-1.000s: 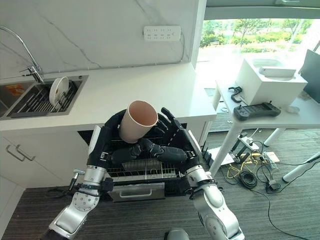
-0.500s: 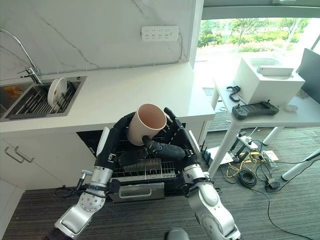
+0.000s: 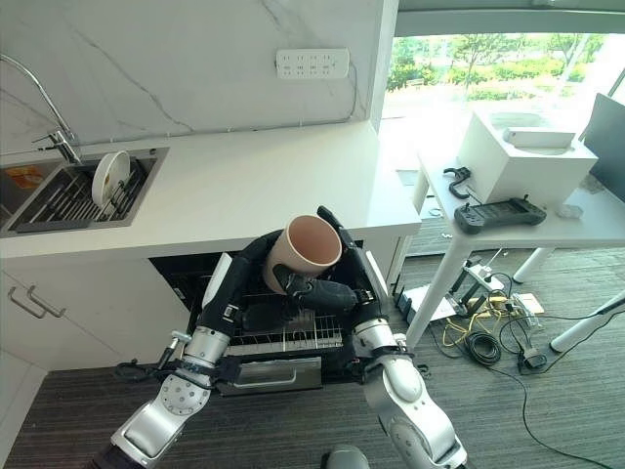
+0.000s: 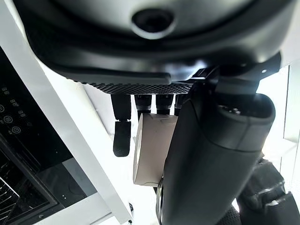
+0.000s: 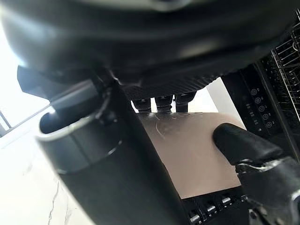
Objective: Place the dishes in the dishwasher.
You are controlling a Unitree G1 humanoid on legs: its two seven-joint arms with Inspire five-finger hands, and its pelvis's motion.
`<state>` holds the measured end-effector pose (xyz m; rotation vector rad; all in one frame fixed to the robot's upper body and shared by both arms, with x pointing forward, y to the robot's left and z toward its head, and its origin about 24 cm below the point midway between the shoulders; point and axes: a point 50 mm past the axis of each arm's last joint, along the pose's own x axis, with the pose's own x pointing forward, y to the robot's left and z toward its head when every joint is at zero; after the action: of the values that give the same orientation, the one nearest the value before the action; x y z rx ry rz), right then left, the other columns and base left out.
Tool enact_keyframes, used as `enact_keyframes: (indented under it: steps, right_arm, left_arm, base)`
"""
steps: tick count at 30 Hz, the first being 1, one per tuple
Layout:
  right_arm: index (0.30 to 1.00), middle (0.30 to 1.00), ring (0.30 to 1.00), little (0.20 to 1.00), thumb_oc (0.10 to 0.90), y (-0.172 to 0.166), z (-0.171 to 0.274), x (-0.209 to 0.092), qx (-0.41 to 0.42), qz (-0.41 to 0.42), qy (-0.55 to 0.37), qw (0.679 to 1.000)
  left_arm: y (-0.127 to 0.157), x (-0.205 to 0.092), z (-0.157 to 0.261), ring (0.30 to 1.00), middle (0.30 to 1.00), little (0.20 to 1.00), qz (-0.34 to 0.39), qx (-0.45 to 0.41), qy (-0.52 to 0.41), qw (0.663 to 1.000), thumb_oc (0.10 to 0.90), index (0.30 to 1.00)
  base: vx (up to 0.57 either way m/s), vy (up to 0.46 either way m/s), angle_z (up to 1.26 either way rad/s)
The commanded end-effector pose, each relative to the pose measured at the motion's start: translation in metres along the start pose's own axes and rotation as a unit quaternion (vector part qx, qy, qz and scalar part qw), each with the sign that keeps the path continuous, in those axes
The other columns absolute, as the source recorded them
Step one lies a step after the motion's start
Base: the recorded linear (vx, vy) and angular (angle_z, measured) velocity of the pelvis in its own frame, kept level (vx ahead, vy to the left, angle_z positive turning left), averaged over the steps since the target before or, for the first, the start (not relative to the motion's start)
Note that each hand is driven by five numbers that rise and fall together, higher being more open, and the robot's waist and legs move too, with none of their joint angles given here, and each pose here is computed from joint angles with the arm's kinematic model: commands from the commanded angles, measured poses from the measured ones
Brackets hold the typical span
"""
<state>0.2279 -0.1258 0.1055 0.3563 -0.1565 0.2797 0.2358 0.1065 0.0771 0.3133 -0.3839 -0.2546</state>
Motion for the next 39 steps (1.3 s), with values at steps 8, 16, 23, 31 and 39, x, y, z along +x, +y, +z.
enact_keyframes:
  steps: [8,16,23,31,39]
  right_arm:
    - [0.900,0.900,0.900,0.900,0.800,0.049,0.079,0.022,0.004,0.149,-0.212,0.966]
    - [0.300,0.300,0.300,0.300,0.400,0.050,0.075,0.021,-0.014,0.160,-0.208,0.965]
    - [0.300,0.300,0.300,0.300,0.400,0.047,0.077,0.021,-0.026,0.147,-0.214,0.965]
    - [0.300,0.300,0.300,0.300,0.400,0.042,0.079,0.019,-0.044,0.118,-0.229,0.965]
    - [0.300,0.300,0.300,0.300,0.400,0.025,0.083,0.014,-0.061,0.062,-0.251,0.964]
  left_arm:
    - [-0.019,0.025,0.054,0.300,0.300,0.300,-0.101,-0.032,-0.165,0.981,0.400,0.300]
    - [-0.021,0.023,0.056,0.300,0.300,0.300,-0.116,-0.035,-0.173,0.977,0.400,0.300]
    - [-0.018,0.023,0.056,0.300,0.300,0.300,-0.113,-0.036,-0.172,0.978,0.400,0.300]
    - [-0.006,0.019,0.042,0.900,0.900,0.900,-0.070,-0.057,-0.122,0.988,0.800,0.900]
    - [0.020,0.010,0.020,0.900,0.900,0.900,0.022,-0.061,-0.067,0.996,0.800,0.900]
  base:
    - [0.00,0.000,0.00]
    - [0.00,0.000,0.00]
    - [-0.03,-0.005,-0.01]
    - [0.00,0.000,0.00]
    - [0.01,0.012,0.00]
